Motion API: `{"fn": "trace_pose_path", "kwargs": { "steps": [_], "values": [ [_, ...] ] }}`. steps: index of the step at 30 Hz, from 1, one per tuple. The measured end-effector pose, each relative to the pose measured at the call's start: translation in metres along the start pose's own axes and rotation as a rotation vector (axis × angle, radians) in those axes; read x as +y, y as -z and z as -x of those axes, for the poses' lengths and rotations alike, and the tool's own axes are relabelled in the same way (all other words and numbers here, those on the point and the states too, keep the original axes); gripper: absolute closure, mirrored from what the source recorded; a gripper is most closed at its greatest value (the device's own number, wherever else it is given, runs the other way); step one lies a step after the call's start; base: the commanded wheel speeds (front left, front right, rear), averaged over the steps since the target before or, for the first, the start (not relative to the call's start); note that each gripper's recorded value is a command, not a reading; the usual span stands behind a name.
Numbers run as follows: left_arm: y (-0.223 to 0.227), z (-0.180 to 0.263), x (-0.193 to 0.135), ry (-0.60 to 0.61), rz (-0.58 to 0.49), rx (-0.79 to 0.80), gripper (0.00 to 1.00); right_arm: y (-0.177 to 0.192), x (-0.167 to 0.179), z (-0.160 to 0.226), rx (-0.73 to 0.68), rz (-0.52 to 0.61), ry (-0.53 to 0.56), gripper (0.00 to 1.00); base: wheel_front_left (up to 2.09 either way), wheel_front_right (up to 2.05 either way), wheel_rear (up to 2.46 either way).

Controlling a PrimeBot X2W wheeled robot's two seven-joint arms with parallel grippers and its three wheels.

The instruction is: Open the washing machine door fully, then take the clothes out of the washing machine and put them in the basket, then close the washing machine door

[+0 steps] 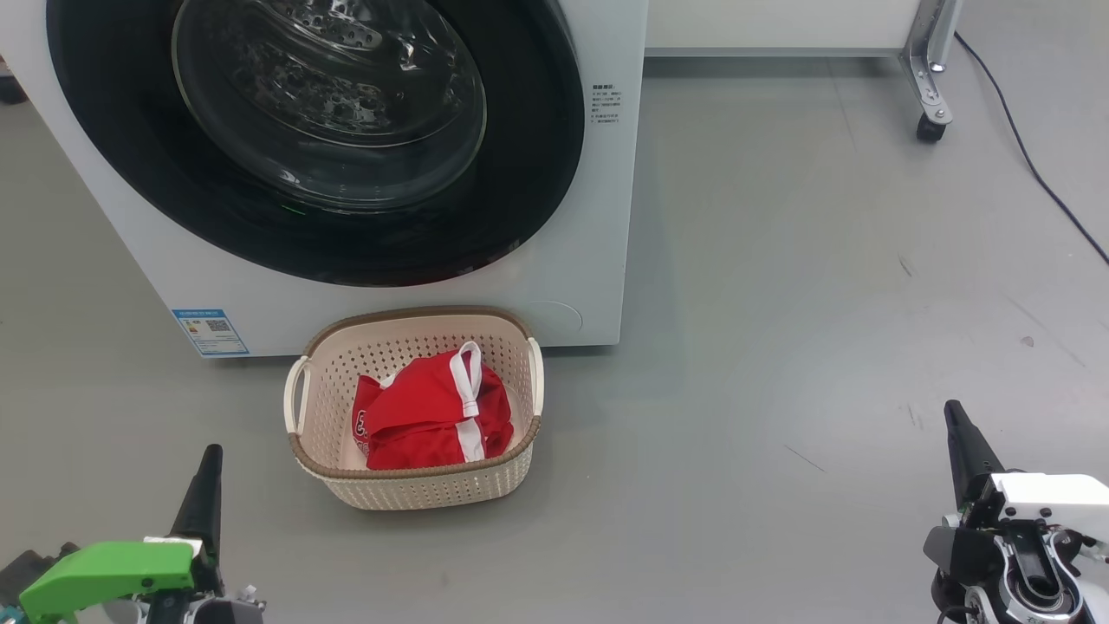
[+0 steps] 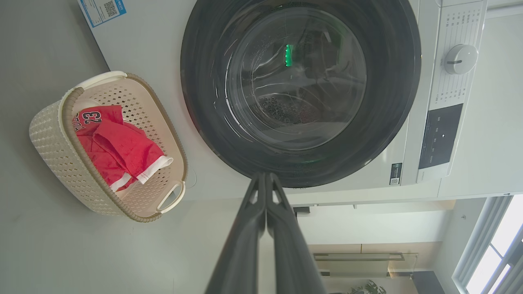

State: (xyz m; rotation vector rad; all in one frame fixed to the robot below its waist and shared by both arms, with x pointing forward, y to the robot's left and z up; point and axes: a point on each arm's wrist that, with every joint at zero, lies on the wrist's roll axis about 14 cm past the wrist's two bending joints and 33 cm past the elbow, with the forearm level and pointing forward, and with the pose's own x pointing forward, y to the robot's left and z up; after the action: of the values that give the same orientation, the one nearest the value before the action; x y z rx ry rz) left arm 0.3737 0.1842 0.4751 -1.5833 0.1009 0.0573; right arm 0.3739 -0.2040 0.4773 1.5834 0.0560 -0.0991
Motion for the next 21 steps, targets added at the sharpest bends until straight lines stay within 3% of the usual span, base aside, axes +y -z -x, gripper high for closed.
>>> {"fn": "trace_pose_path", "kwargs": {
  "steps": [21],
  "values": [
    [-0.0006,0.0,0.0001,0.0,0.0,-0.001,1.0,-0.0006,-0.0004,0.0001,-0.002,0.0,-0.001,1.0,0.0,0.0,0.0]
  ]
}}
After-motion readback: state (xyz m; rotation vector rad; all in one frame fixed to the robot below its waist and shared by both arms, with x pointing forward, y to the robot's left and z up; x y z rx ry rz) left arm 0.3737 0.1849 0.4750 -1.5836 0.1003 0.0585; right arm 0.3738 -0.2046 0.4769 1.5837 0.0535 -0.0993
